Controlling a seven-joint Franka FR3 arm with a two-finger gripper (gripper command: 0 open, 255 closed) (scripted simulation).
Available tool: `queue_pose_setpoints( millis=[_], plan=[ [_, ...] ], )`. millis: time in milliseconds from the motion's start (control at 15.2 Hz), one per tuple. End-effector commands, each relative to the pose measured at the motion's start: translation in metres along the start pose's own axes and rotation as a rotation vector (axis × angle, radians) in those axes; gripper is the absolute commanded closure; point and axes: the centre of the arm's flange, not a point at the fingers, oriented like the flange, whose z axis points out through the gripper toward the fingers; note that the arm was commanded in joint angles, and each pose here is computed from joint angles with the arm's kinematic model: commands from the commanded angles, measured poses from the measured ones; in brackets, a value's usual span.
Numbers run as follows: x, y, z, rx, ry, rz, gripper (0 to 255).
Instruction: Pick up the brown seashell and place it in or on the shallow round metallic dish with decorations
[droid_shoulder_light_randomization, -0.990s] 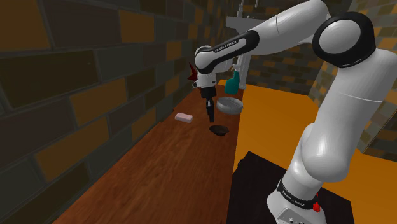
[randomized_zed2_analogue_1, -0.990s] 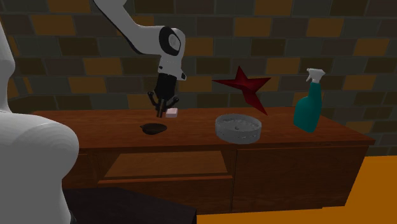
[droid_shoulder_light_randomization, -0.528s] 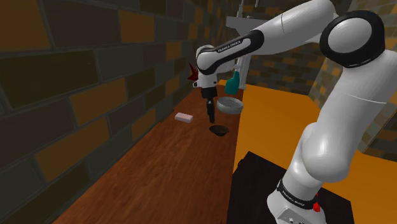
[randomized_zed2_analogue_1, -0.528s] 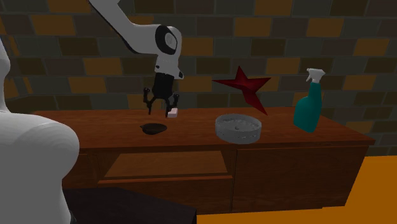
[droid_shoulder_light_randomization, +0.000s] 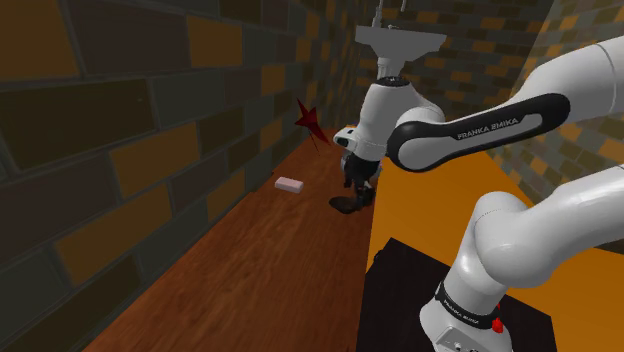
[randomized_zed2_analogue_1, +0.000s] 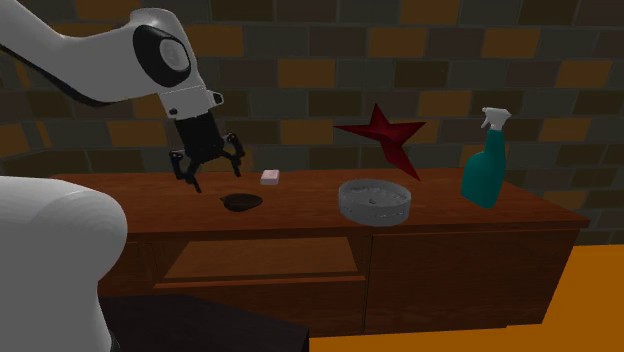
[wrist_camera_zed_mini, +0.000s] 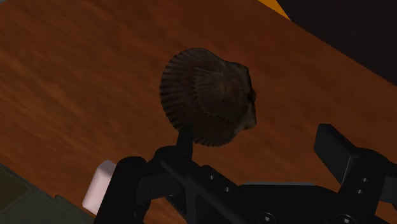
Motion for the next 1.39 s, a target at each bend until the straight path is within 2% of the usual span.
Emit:
queue_pose_setpoints(
  millis=[0,396,858,924,1320],
  plan=[
    [-0.006,-0.011,0.009,-0.039,0.019,-0.024,0],
    [-0.005,-0.01,0.038,-0.039,0.019,-0.024,0],
    [-0.005,-0.01,0.038,-0.039,0.019,-0.024,0],
    [-0.005,-0.01,0.038,-0.039,0.019,-0.024,255],
    [-0.005,-0.01,0.038,-0.039,0.019,-0.024,255]
  ],
)
